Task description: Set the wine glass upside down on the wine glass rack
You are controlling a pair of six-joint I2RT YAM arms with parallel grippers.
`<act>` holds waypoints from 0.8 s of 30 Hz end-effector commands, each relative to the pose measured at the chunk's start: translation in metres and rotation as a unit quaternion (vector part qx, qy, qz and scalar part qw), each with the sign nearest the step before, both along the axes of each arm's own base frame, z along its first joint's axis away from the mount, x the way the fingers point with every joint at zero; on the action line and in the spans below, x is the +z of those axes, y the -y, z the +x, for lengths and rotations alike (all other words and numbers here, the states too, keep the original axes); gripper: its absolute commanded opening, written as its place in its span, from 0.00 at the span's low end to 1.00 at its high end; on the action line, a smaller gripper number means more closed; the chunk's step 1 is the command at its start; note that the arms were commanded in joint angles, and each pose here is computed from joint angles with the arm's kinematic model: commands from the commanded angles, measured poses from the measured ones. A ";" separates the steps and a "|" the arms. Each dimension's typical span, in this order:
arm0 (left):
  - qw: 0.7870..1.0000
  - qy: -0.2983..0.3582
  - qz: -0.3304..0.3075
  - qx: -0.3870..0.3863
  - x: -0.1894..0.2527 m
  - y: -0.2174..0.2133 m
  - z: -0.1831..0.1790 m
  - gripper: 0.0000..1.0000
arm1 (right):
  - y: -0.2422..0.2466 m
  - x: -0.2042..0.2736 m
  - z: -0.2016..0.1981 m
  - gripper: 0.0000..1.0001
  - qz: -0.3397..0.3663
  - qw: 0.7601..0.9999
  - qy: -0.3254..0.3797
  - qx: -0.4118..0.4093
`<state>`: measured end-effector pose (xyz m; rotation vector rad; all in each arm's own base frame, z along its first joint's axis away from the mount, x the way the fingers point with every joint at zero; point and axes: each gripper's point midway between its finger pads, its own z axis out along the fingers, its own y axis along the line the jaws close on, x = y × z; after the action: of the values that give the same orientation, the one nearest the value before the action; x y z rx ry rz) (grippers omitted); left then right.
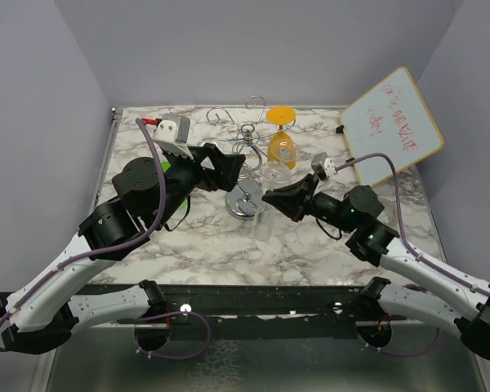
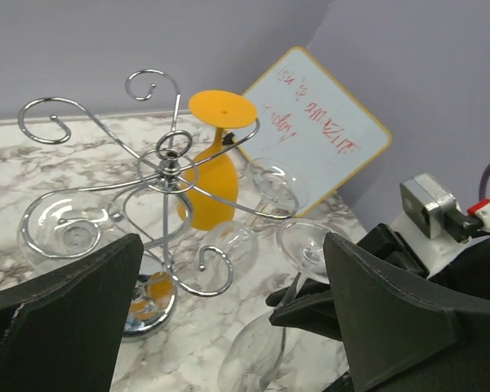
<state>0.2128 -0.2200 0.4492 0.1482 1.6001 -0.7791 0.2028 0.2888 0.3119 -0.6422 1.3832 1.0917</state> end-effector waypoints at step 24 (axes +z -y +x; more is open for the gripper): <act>0.996 0.007 0.031 0.089 -0.004 -0.042 0.009 0.92 | -0.057 0.015 0.057 0.01 0.072 0.989 -0.068 -0.111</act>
<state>0.2212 -0.1853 0.4485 0.0700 1.5905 -0.6192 0.2558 0.3395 0.2853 -0.3695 1.5606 0.9855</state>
